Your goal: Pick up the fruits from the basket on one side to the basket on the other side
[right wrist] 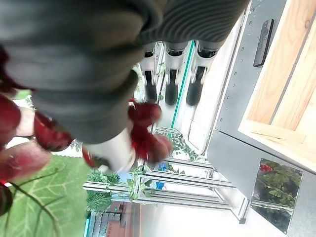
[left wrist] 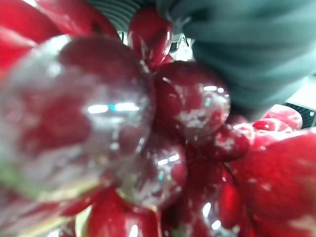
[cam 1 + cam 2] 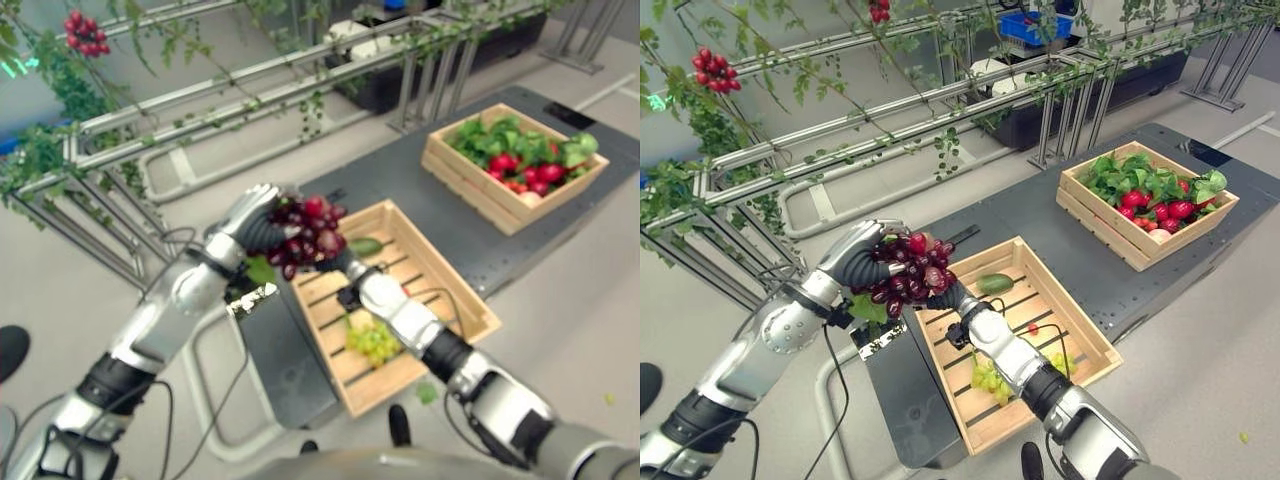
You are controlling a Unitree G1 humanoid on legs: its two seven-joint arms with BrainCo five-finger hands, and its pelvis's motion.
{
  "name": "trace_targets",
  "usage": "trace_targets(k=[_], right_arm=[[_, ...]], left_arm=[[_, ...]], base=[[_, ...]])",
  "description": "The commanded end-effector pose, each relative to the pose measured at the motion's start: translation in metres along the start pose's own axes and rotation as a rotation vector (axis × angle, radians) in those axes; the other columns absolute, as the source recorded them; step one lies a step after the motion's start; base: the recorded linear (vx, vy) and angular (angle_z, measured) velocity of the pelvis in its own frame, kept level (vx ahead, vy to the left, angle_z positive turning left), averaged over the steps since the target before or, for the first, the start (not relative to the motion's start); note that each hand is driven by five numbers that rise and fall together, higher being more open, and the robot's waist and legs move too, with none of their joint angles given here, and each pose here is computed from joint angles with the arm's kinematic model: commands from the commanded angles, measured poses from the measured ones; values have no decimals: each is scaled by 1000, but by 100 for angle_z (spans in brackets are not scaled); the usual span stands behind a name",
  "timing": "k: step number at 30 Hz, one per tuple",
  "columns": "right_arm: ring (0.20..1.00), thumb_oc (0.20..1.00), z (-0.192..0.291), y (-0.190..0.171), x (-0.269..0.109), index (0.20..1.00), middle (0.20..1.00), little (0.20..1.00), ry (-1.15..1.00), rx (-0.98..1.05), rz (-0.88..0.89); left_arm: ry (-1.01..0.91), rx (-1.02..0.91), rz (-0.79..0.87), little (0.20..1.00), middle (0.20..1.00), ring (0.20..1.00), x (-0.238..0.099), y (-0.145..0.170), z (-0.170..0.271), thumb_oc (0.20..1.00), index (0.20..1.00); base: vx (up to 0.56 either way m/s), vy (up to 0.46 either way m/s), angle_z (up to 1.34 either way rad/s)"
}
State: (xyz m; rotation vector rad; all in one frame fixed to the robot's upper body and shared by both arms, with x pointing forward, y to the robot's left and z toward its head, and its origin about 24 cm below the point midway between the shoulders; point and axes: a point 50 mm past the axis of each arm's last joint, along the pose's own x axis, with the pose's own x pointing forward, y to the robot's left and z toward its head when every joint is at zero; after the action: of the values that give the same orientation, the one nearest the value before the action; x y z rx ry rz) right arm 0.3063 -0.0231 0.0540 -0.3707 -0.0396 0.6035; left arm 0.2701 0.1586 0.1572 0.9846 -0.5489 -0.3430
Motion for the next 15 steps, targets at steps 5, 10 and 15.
trace_targets(k=[5, 10, 15], right_arm=[[200, 200, 50, 11, 22, 200, 200, 200, -180, 11, 38], [200, 200, 49, 10, 21, 200, 200, 200, -178, 23, 32], [200, 200, 45, 9, 20, 200, 200, 200, -168, 31, 27]], left_arm=[[-229, -15, 69, 200, 200, 200, 12, 17, 40, 200, 200], [-212, -14, 69, 200, 200, 200, 10, 16, 37, 200, 200], [-189, -17, 68, 200, 200, 200, 10, 14, 33, 200, 200]], base=[[0, 0, 0], [0, 0, 0], [0, 0, 0]])
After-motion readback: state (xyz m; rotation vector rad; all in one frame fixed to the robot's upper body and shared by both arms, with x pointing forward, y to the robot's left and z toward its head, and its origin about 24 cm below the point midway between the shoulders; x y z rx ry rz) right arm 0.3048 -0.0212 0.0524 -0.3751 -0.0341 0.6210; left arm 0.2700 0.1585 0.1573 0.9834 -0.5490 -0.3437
